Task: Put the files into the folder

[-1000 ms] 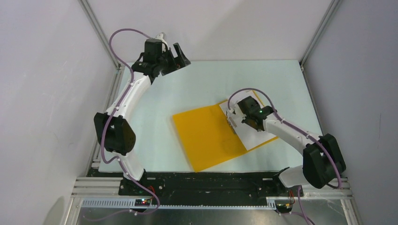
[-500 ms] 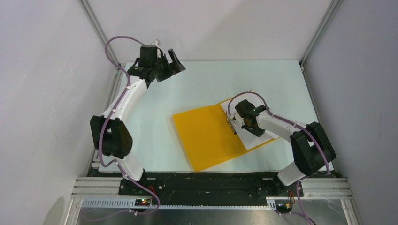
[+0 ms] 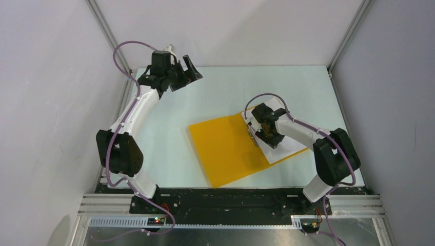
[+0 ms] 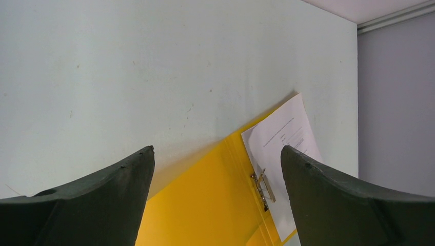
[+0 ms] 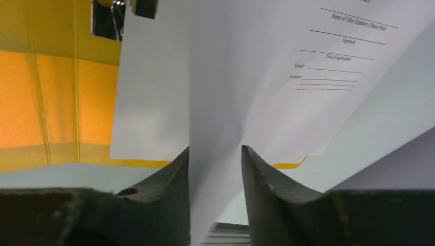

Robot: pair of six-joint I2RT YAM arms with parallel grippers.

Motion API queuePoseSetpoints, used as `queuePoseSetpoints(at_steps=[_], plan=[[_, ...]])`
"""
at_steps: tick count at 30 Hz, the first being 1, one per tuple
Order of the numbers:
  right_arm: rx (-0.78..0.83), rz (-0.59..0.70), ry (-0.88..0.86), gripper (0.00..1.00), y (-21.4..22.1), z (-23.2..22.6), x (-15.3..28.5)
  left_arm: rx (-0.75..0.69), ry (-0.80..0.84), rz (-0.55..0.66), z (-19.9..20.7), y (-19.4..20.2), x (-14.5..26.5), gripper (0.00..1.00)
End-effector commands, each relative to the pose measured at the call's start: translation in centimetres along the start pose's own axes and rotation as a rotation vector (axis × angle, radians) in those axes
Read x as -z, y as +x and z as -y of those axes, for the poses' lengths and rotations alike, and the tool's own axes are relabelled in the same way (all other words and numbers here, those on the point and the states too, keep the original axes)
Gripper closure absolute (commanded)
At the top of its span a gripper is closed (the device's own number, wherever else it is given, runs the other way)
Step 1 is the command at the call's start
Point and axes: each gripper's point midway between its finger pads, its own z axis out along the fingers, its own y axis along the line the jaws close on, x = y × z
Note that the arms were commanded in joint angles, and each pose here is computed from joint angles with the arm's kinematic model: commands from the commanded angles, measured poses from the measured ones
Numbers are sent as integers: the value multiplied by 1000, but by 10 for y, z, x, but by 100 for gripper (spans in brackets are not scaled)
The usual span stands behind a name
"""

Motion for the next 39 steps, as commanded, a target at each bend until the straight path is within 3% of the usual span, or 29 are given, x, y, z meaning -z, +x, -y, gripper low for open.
queuePoseSetpoints(at_steps=[1,12,20,24,27,32,39], plan=[[-32,-4,-68,53,-2,-10,8,-2,46,49,14,-13,19,3],[-110,11,-70,50,-13,11,-2,-6,41,35,11,-9,12,3],[-122,45,-176,49,-28,-9,5,0,40,17,8,-4,6,4],[-90,45,-290,44,-27,-26,22,-1,47,8,9,-3,5,4],[-115,55,-411,28,-20,-24,39,-17,59,2,10,-2,6,4],[-316,210,-525,10,-32,31,62,-54,33,-17,-3,14,12,4],[-482,310,-526,1,-19,129,27,-107,-106,-125,-64,74,32,0]])
